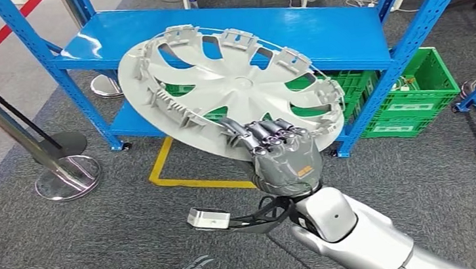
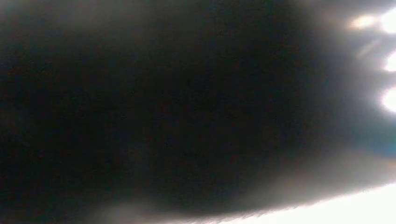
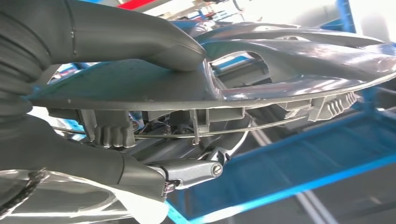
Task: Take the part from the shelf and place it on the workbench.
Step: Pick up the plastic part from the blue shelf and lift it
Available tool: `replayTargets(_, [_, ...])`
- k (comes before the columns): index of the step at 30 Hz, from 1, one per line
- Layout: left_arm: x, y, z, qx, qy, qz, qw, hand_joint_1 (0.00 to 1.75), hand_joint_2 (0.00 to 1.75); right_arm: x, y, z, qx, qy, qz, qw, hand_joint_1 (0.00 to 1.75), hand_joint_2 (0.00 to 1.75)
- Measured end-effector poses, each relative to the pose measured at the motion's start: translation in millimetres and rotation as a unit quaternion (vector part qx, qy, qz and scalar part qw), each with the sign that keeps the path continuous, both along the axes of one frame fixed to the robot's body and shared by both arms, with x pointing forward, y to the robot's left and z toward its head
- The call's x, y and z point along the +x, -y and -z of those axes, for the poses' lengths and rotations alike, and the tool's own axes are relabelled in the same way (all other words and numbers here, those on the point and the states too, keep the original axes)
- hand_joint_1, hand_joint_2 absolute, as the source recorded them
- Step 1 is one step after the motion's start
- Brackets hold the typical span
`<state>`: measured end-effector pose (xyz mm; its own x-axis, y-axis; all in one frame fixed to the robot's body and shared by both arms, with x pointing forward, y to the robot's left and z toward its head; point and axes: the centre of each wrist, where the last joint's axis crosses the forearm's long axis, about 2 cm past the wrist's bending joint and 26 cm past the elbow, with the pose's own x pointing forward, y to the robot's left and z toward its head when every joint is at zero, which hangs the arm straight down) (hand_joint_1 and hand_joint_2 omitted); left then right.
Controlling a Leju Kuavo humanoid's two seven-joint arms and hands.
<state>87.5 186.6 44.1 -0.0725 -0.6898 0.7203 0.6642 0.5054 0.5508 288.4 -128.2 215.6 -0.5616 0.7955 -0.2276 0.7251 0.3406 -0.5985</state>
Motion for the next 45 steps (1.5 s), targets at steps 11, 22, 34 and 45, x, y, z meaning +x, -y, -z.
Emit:
replayTargets(11, [0.4, -6, -10.0, 0.003, -0.005, -0.001, 1.000, 0.00, 0.00, -1, 1, 3, -0.003, -0.003, 0.000, 1.000, 1.75, 1.75])
replayTargets(22, [4.2, 1, -8.7, -0.025, -0.003, 0.031, 0.999, 0.00, 0.00, -3, 0, 6, -0.007, -0.008, -0.003, 1.000, 1.75, 1.75])
replayTargets(34, [10.2, 7, -6.0, -0.032, -0.006, 0.056, 0.998, 0.00, 0.00, -5, -1, 8, -0.011, -0.009, -0.008, 1.000, 1.75, 1.75])
replayTargets(45, [11.9, 10, -2.5, -0.029, -0.009, 0.066, 0.997, 0.00, 0.00, -5, -1, 10, -0.010, -0.013, -0.007, 1.000, 1.75, 1.75])
